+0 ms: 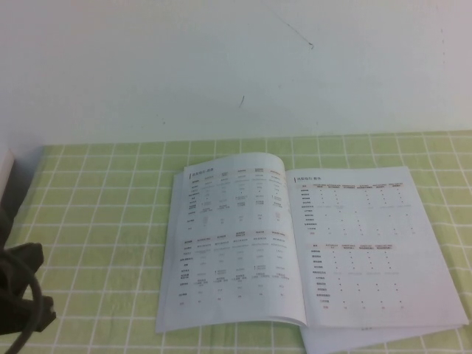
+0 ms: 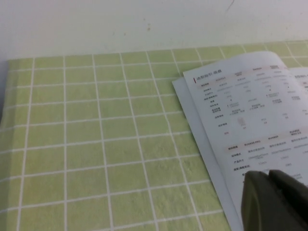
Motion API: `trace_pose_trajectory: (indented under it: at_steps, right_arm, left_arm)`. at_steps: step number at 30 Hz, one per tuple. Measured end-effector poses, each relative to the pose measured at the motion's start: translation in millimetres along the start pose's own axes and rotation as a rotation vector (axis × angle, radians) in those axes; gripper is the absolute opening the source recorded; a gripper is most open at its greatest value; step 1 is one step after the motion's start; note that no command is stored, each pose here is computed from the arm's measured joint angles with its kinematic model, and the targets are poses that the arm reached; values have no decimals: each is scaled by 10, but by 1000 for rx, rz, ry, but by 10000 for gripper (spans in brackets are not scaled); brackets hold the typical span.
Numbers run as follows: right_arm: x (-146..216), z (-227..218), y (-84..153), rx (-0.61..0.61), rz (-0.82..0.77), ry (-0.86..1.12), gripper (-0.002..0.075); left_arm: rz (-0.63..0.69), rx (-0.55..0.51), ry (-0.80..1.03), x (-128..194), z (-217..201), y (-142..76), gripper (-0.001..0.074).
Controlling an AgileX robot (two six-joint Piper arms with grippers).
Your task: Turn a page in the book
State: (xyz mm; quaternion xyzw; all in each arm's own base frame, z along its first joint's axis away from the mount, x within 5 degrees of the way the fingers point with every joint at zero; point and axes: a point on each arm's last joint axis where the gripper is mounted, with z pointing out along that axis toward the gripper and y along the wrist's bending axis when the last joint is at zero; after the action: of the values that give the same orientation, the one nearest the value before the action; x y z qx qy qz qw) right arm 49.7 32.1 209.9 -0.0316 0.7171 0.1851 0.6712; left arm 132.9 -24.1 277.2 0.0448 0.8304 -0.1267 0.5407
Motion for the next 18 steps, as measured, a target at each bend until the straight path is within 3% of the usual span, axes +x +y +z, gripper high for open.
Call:
trace_pose_trajectory:
  at_steps: [5,13,18]
  right_arm:
    - [-165,4,33,-2,-61,-13,-3]
    - [-255,174,41,-67,60,26,-3]
    - [-359,210,-87,61,56,-53,-3]
  left_arm:
    - [6,9,43,18,76,10,-4]
    - [55,15,44,14,74,5,-4]
    - [26,24,36,6,74,-4,-4]
